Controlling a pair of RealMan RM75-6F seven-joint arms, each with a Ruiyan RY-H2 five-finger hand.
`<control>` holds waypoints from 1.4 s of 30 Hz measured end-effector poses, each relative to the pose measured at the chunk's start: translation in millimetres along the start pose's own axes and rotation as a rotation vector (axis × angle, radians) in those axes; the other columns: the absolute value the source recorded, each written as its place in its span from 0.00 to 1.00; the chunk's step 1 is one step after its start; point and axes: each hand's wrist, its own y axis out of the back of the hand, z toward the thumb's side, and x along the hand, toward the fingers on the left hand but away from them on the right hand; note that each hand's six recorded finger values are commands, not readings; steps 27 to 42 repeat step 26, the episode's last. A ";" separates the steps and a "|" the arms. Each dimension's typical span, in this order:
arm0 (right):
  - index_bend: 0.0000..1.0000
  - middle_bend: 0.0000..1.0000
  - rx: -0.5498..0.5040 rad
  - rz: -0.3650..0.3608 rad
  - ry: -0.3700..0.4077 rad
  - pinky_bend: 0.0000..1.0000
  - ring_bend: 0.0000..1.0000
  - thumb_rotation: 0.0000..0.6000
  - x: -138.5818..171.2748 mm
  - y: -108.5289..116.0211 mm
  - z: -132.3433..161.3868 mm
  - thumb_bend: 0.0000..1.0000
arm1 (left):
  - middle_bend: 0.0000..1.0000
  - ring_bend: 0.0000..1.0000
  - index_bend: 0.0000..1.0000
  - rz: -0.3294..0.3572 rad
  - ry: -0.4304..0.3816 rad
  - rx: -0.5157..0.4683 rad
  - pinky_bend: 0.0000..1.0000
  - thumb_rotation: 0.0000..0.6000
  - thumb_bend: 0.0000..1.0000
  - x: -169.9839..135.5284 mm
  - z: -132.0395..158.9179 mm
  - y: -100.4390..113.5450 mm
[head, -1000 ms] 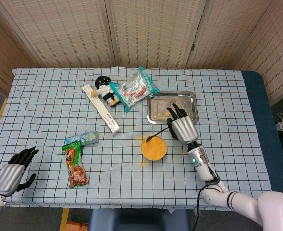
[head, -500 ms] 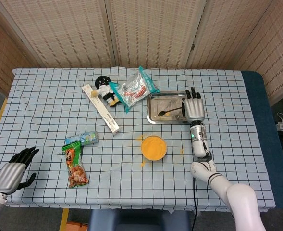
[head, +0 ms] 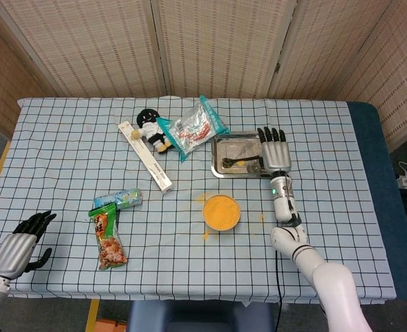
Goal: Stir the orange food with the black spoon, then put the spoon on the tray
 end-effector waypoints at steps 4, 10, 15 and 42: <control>0.00 0.00 -0.017 -0.016 0.029 0.01 0.00 1.00 8.3 2.8 -4.6 0.34 | 0.00 0.00 0.00 0.010 0.002 -0.001 0.14 1.00 0.45 -2.3 -0.3 2.0; 0.00 0.00 -0.056 -0.026 0.134 0.00 0.00 1.00 53.3 6.5 -8.3 0.34 | 0.00 0.00 0.00 0.041 0.022 -0.001 0.14 1.00 0.45 -5.0 -5.1 7.1; 0.00 0.00 -0.112 -0.028 0.192 0.00 0.00 1.00 139.4 17.6 -28.3 0.34 | 0.00 0.00 0.00 0.110 0.042 0.002 0.14 1.00 0.45 -4.7 -7.8 13.7; 0.00 0.00 -0.051 -0.079 -0.039 0.00 0.00 1.00 279.6 47.9 -146.9 0.34 | 0.00 0.00 0.00 0.200 0.043 0.033 0.14 1.00 0.45 -2.4 -3.7 17.6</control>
